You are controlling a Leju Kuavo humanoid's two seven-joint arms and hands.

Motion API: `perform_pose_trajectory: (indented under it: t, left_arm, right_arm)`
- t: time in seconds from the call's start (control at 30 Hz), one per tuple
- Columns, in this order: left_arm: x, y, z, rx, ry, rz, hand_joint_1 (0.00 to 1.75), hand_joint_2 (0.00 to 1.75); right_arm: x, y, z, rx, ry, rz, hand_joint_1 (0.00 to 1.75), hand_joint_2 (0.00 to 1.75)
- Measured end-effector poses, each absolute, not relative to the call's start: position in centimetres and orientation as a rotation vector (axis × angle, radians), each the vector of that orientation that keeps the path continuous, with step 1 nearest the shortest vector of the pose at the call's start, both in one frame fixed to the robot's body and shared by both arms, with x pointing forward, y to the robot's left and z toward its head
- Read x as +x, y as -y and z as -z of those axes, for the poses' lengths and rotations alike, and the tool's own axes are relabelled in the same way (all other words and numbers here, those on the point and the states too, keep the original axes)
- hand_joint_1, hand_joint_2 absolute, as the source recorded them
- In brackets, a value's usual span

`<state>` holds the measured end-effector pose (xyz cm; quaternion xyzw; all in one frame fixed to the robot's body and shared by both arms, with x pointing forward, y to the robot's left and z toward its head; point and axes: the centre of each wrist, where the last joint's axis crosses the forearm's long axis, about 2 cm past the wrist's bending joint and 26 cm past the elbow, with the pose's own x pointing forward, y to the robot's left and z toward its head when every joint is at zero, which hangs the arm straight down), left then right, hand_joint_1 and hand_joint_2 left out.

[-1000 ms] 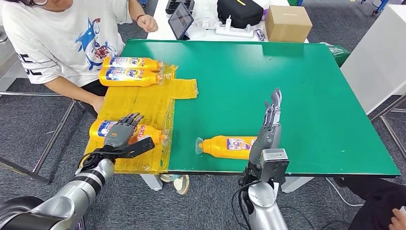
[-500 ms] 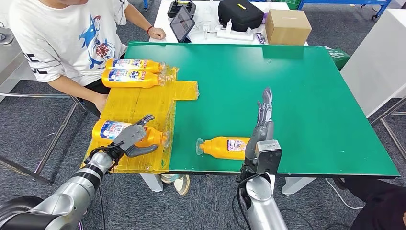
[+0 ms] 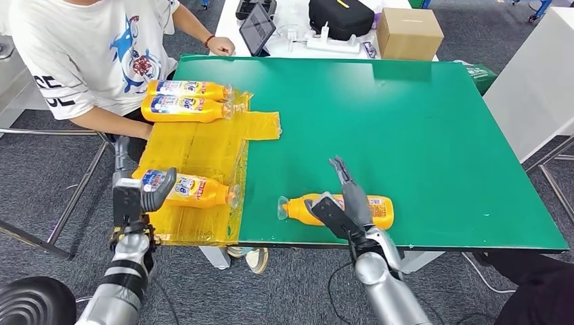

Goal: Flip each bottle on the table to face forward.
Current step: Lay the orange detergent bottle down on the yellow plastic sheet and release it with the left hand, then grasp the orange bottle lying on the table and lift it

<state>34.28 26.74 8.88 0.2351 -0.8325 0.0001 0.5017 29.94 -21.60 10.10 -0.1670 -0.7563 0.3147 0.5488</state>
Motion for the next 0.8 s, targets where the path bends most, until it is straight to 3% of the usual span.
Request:
perform_pose_trajectory:
  t: [0.3, 0.8]
  left_arm:
    - [31.8, -24.7, -9.7, 0.569, 2.103, 0.026, 0.00, 1.75]
    - [32.3, -22.9, -10.6, 0.472, 2.143, 0.036, 0.00, 1.75]
  right_arm:
    - [29.9, 27.3, -9.9, -0.470, 1.611, -1.027, 0.00, 1.75]
    - [32.9, 30.1, -10.4, -0.461, 1.454, -1.160, 0.00, 1.75]
